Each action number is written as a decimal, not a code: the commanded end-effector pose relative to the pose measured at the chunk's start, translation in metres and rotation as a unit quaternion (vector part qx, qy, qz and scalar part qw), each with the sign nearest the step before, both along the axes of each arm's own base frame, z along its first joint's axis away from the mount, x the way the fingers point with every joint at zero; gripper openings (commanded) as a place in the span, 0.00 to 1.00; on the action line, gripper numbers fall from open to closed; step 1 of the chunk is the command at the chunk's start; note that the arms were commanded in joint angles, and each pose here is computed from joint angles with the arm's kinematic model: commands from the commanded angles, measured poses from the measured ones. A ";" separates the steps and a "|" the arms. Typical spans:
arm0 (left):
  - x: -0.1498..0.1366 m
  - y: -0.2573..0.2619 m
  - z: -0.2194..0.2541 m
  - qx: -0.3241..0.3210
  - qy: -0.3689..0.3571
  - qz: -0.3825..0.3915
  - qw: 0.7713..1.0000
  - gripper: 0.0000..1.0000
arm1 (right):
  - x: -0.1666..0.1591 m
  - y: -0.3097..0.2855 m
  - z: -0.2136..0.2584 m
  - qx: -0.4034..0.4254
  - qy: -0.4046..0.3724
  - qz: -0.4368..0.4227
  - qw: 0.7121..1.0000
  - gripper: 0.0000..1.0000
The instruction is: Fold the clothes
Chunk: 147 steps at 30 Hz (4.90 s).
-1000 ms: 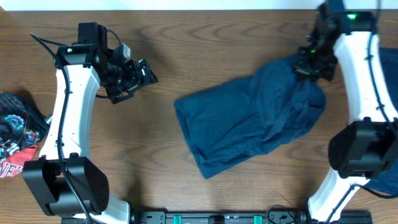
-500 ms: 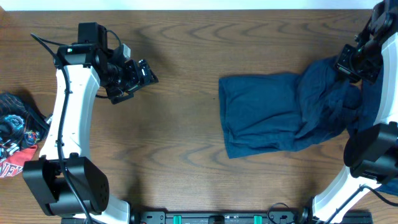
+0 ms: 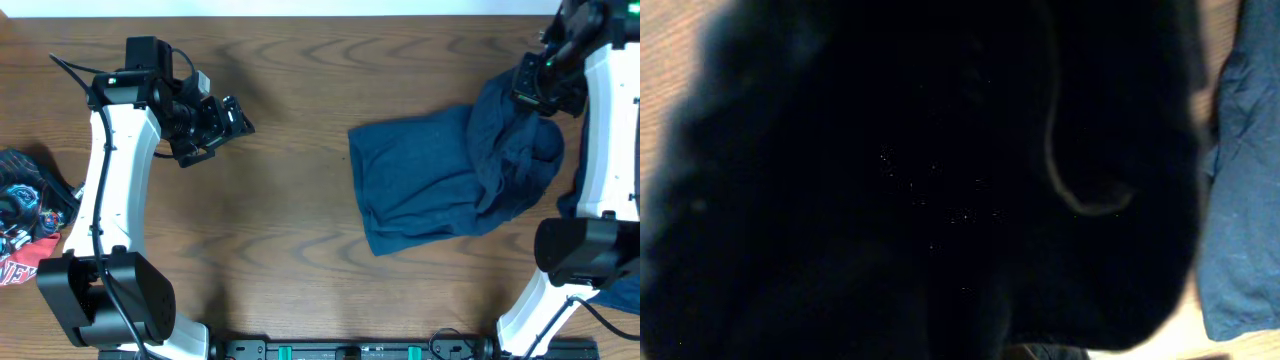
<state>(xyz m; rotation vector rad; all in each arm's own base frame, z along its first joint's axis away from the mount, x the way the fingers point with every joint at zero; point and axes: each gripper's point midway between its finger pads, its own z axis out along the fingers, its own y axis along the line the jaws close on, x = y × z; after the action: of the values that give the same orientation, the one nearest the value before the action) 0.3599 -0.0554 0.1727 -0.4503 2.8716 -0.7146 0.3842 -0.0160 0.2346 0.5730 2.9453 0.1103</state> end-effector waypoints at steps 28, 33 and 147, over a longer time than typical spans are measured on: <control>-0.003 0.003 -0.005 0.003 0.005 -0.002 1.000 0.93 | -0.015 0.113 -0.049 -0.045 0.038 0.060 0.996 0.01; -0.003 0.003 -0.005 0.003 0.005 -0.003 1.000 0.93 | -0.020 0.141 -0.049 -0.042 0.031 0.077 0.996 0.01; -0.027 -0.210 -0.059 -0.149 -0.023 -0.285 0.946 0.93 | 0.039 0.091 -0.039 -0.013 0.019 0.076 0.997 0.50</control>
<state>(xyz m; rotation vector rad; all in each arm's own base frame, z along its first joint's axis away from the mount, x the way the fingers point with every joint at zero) 0.3492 -0.2384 0.1226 0.3037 2.8487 -1.1353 0.4212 0.0884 0.1852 0.3601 3.0437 0.0469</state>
